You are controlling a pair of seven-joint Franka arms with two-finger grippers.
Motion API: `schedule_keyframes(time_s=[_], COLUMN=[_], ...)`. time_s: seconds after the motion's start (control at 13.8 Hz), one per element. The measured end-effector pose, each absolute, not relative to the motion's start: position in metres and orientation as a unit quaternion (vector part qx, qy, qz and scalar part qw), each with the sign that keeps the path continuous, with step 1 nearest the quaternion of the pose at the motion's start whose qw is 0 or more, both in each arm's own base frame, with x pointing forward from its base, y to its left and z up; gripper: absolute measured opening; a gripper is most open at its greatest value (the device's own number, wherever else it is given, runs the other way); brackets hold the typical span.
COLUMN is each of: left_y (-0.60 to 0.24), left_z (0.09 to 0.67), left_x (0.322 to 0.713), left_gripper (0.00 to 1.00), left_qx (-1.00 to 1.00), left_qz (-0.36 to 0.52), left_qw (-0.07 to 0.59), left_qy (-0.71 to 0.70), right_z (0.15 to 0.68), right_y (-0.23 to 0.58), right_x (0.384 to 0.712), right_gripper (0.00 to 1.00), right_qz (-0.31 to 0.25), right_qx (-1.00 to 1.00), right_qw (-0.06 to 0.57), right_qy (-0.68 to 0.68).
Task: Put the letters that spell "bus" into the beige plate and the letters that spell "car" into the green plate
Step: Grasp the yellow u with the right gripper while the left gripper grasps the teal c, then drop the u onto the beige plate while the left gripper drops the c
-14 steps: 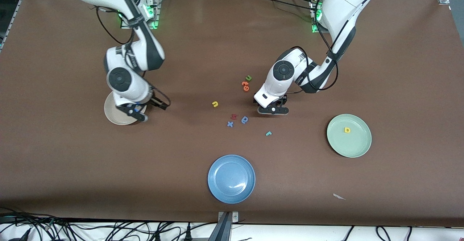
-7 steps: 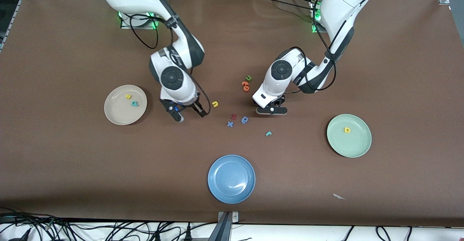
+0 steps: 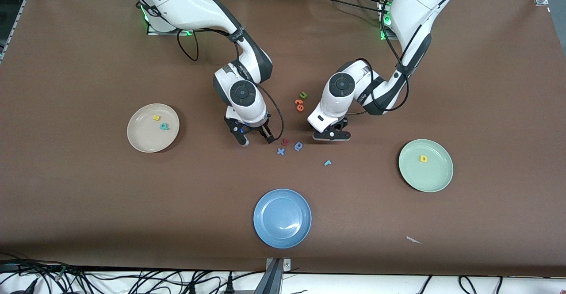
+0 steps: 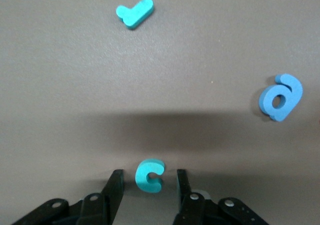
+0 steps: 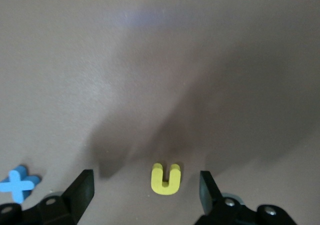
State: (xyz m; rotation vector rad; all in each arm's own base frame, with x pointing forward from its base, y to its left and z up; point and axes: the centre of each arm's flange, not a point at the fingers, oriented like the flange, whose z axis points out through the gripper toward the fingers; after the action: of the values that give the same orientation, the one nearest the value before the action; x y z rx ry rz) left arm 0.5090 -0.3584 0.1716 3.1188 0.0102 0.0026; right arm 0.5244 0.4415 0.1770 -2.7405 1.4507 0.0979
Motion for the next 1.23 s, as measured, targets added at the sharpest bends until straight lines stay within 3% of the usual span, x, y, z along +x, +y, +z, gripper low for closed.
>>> schedule_keyframes(time_s=[0.22,0.44,0.58,0.73,1.23], left_y=[-0.359,-0.359,-0.358,-0.358,-0.357], left_z=[0.172,0.172,0.172,0.173,0.173], left_x=[0.513,0.514,0.515,0.515,0.516], left_gripper=[0.46,0.40,0.38,0.34,0.24], left_qx=[1.000,1.000,1.000,1.000,1.000], left_qz=[0.003,0.004,0.003,0.004,0.003], left_qw=[0.013,0.013,0.012,0.012,0.010], left_qy=[0.010,0.012,0.013,0.013,0.015], right_z=[0.173,0.175,0.176,0.178,0.217], right_y=[0.442,0.442,0.442,0.441,0.401], right_x=[0.522,0.523,0.524,0.526,0.558], right_gripper=[0.83,0.53,0.48,0.25,0.25], right_qz=[0.033,0.032,0.030,0.029,0.012], right_qx=[-0.884,-0.883,-0.883,-0.883,-0.914], right_qw=[0.016,0.018,0.020,0.021,-0.003], right_qy=[0.467,0.467,0.467,0.468,0.405])
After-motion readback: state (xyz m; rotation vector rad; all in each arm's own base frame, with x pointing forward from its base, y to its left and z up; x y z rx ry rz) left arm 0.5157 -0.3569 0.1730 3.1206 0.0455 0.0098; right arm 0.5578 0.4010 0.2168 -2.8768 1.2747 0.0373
